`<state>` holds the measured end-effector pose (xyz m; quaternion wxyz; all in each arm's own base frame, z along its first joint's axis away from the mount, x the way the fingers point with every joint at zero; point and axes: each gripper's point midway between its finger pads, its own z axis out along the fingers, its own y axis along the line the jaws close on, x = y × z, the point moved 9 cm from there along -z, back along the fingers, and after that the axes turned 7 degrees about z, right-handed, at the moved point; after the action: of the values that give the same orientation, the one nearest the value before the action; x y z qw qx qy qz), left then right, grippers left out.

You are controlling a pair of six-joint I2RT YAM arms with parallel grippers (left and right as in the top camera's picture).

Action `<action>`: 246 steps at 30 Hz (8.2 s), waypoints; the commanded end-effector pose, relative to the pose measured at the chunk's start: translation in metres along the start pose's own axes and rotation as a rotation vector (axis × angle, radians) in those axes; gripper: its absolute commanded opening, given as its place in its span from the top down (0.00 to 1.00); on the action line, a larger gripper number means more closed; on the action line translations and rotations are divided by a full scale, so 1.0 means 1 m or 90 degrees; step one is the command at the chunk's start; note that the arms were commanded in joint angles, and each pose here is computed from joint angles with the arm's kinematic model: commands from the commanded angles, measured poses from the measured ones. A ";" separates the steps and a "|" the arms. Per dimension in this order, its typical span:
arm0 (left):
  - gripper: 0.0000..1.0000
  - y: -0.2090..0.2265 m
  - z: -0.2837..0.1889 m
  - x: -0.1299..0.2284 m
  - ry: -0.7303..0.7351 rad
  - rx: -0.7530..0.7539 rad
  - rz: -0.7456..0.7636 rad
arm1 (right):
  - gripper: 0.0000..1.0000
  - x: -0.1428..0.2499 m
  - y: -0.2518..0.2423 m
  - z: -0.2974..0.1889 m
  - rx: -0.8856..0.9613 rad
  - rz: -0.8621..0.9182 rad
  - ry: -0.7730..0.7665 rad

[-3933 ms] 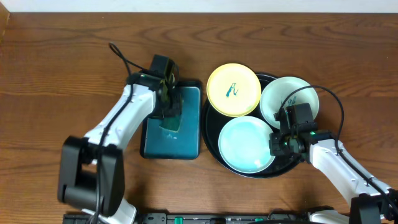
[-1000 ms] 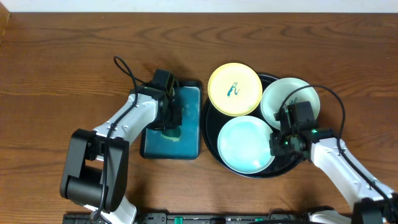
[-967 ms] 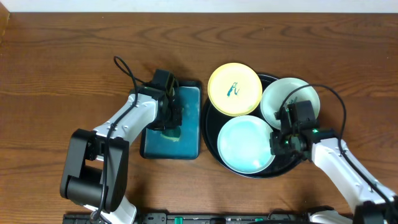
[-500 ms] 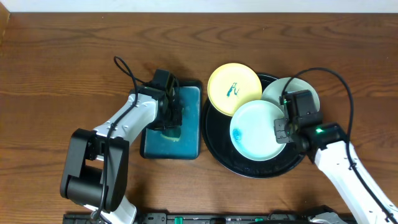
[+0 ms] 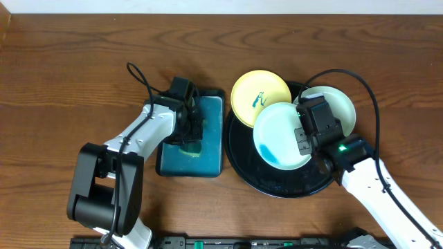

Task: Clean dirty plates on tray and stack at the side
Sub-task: 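Grasp the rim of the clean pale green plate with the right gripper, then lift the pale green plate with the right gripper and carry it right, then set the pale green plate on the table right of the black tray, then grasp the scribbled light blue plate rim and pull it toward the front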

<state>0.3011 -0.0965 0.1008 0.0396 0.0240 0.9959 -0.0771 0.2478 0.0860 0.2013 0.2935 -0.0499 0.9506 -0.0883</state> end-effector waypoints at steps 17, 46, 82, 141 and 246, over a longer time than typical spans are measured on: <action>0.86 0.004 0.013 0.005 0.030 -0.013 -0.005 | 0.99 -0.025 0.044 -0.050 0.175 -0.176 -0.229; 0.87 0.004 0.013 0.005 0.030 -0.014 -0.005 | 0.99 -0.030 0.049 -0.071 0.272 -0.114 -0.322; 0.87 0.004 0.013 0.005 0.030 -0.013 -0.005 | 0.99 -0.033 0.019 -0.092 0.570 -0.131 -0.328; 0.87 0.004 0.013 0.005 0.031 -0.013 -0.006 | 0.99 0.061 -0.249 0.013 0.172 0.897 -0.012; 0.87 0.004 0.013 0.006 0.033 -0.014 -0.006 | 0.99 0.048 -0.079 0.077 -0.269 0.430 0.339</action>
<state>0.3012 -0.0965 0.1008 0.0400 0.0238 0.9959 -0.0772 0.2563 -0.0169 0.1259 0.0379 0.2398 0.9483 0.2045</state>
